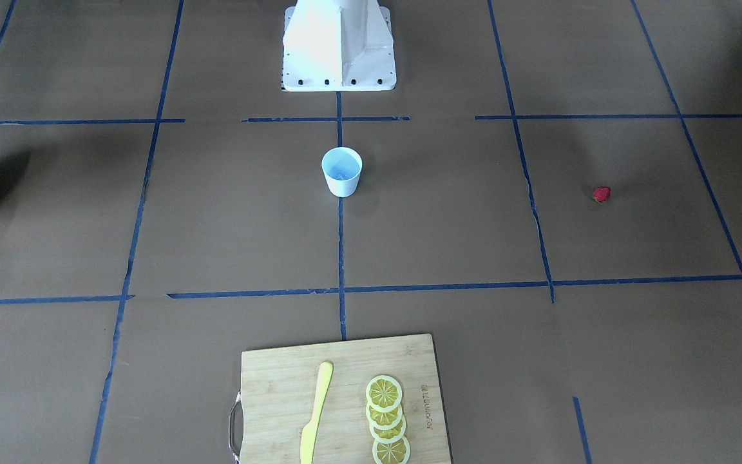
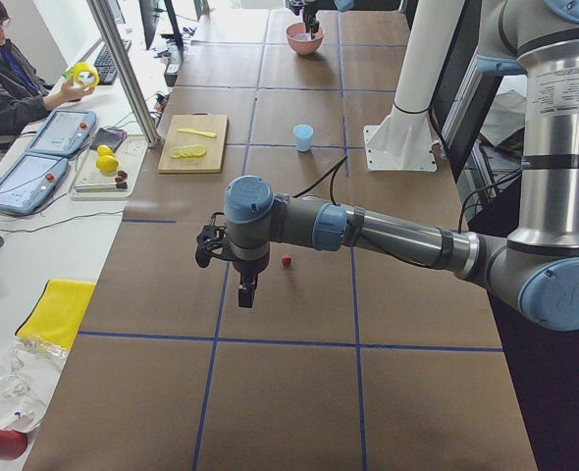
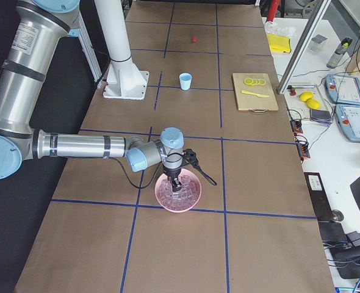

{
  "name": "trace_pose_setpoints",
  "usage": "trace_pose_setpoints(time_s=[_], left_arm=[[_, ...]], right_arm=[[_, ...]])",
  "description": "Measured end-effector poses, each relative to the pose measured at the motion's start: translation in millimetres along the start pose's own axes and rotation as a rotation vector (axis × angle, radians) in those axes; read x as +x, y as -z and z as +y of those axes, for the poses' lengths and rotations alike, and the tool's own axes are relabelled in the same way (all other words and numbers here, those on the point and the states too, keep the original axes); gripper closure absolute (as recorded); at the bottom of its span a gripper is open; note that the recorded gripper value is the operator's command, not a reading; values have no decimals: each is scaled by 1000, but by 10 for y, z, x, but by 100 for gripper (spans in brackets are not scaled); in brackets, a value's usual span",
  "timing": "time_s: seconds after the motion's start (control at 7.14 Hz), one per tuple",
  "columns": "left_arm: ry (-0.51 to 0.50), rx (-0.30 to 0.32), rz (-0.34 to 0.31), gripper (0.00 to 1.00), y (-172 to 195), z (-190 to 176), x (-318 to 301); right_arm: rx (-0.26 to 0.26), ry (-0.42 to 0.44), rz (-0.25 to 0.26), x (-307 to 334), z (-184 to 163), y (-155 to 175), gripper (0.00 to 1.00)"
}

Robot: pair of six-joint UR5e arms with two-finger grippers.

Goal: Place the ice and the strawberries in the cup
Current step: 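Grasp another ice cube from the pink bowl with the right gripper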

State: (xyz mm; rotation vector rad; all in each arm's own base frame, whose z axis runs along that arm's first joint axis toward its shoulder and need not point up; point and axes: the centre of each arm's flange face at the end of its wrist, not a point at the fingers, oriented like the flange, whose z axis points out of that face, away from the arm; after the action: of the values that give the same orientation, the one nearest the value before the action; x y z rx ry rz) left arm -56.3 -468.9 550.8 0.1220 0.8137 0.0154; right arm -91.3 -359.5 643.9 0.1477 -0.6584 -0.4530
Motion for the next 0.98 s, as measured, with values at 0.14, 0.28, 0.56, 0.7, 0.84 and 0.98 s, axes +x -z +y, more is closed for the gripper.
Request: trace_pose_setpoints(time_s=[0.14,0.28,0.56,0.7,0.84,0.98], left_arm=[[-3,2,0,0,15,0,15],[-5,5,0,0,28,0,29],[-6,6,1,0,35,0,37],[-6,6,1,0,37,0,39],[-6,6,1,0,37,1,39],[-6,6,1,0,36,4,38]], right_arm=[[-5,-1,3,14,4,-26,38],[-9,-1,3,15,5,-47,39],[-17,3,2,-2,-1,-72,42],[-19,5,2,-12,-7,-80,43],[-20,8,1,-21,-13,-87,57],[-21,9,2,-24,-16,-89,77]])
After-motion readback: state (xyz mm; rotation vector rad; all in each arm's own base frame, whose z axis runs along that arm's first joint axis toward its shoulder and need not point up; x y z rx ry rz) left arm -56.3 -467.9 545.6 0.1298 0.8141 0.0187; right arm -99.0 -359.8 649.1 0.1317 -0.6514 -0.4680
